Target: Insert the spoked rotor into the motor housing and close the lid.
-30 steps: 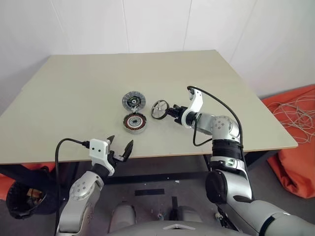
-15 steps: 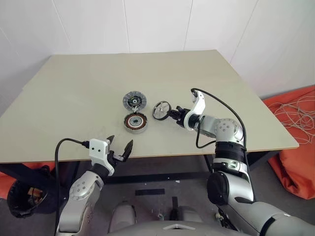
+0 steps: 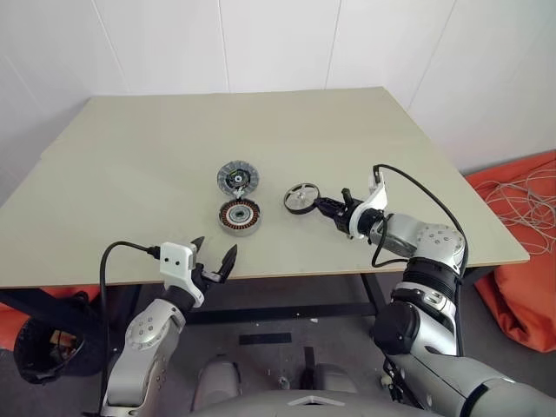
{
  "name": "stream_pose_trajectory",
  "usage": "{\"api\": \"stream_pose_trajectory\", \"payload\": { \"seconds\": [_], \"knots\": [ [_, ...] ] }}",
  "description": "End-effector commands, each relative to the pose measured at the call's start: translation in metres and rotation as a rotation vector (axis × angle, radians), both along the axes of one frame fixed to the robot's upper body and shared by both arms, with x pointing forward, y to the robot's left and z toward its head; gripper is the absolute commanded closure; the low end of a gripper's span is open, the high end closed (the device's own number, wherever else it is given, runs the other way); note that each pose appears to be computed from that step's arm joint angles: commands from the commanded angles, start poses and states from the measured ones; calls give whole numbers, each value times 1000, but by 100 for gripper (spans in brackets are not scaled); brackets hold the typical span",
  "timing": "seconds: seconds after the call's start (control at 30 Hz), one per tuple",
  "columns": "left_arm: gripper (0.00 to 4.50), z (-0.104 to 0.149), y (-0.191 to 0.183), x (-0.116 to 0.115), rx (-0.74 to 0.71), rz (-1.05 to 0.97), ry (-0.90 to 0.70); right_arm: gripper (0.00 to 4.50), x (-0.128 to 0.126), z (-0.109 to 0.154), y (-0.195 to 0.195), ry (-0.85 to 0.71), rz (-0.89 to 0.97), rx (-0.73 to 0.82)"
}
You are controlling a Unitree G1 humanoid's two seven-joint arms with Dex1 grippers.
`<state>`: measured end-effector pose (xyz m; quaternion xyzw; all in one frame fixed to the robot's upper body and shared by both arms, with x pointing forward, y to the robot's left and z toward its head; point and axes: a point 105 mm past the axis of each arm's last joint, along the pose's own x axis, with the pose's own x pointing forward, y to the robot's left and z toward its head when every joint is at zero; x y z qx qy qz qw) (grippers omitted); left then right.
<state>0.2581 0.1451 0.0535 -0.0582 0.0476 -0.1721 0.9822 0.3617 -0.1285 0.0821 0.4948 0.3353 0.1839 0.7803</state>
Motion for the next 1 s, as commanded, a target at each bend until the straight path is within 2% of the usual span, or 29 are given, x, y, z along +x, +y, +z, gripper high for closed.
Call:
{"api": "stream_pose_trajectory", "payload": {
  "seconds": [0.03,0.17,0.5,0.7,1.0],
  "knots": [
    [0,9,0,1,-9,-4,-41,414,-13,15,12,-49,112,95],
    [0,8,1,1,-10,-2,-39,414,-28,21,27,-77,220,164],
    [0,10,1,-1,-7,0,-39,414,-42,32,71,-95,381,294],
    [0,12,2,-2,-6,5,-40,414,-36,19,90,-28,367,296],
    [0,13,2,-1,-2,7,-40,414,-20,17,109,-18,337,306]
  ]
}}
